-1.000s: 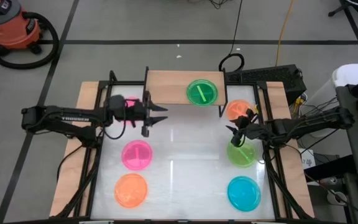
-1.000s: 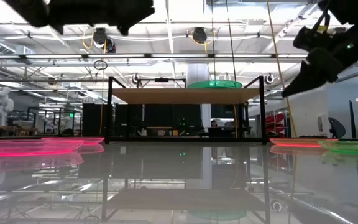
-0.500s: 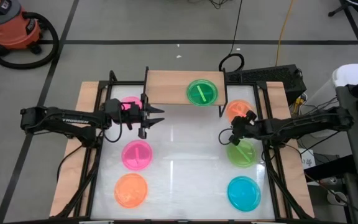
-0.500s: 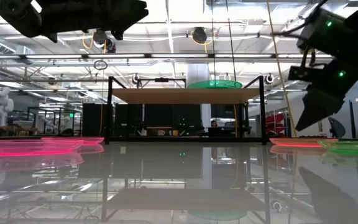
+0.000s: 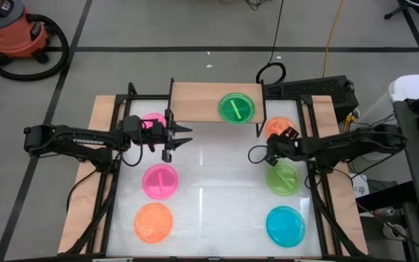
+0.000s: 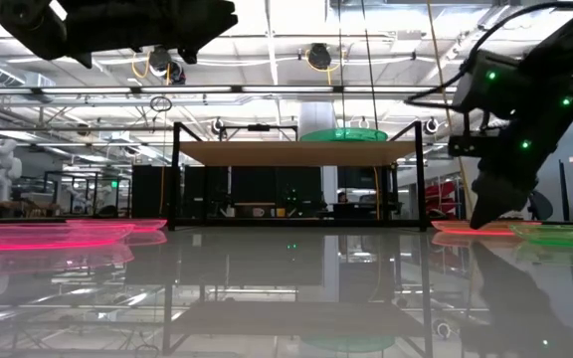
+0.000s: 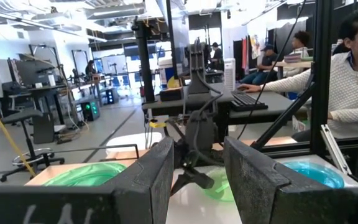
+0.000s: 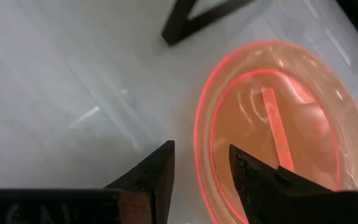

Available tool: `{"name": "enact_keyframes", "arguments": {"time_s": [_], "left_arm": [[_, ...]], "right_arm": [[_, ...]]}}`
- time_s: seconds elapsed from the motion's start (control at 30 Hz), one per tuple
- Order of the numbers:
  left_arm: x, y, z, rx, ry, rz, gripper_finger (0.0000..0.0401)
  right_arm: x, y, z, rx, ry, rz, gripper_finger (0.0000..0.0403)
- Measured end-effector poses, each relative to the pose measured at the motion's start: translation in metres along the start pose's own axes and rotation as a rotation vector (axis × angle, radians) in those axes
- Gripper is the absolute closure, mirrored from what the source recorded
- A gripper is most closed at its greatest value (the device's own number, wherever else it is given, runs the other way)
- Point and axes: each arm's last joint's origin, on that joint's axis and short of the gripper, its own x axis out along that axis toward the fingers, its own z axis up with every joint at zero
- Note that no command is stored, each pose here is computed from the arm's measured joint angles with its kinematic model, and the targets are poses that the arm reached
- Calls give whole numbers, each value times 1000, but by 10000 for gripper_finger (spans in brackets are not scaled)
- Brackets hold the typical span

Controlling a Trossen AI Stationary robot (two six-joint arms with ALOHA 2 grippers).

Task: Place and stack plates onto a shelf
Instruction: Stack the top orange plate on top of the green plate on the shelf

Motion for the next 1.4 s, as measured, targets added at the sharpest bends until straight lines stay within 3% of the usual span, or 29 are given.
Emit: {"name": "enact_keyframes", "arguments": {"time_s": [0.3,0.6,1.07,1.4], "left_arm": [[0,-1,0,6,-1,-3,254],[0,-1,0,-10,0,-3,254],[0,-1,0,-20,2,-3,254],[0,-1,0,-17,7,-4,254]], "right_arm": [[12,-2,-2,4,67,-49,280],[13,-1,-2,-2,74,-46,393],[7,-4,0,-1,36,-27,403],[-23,-7,11,26,-78,43,403]]}}
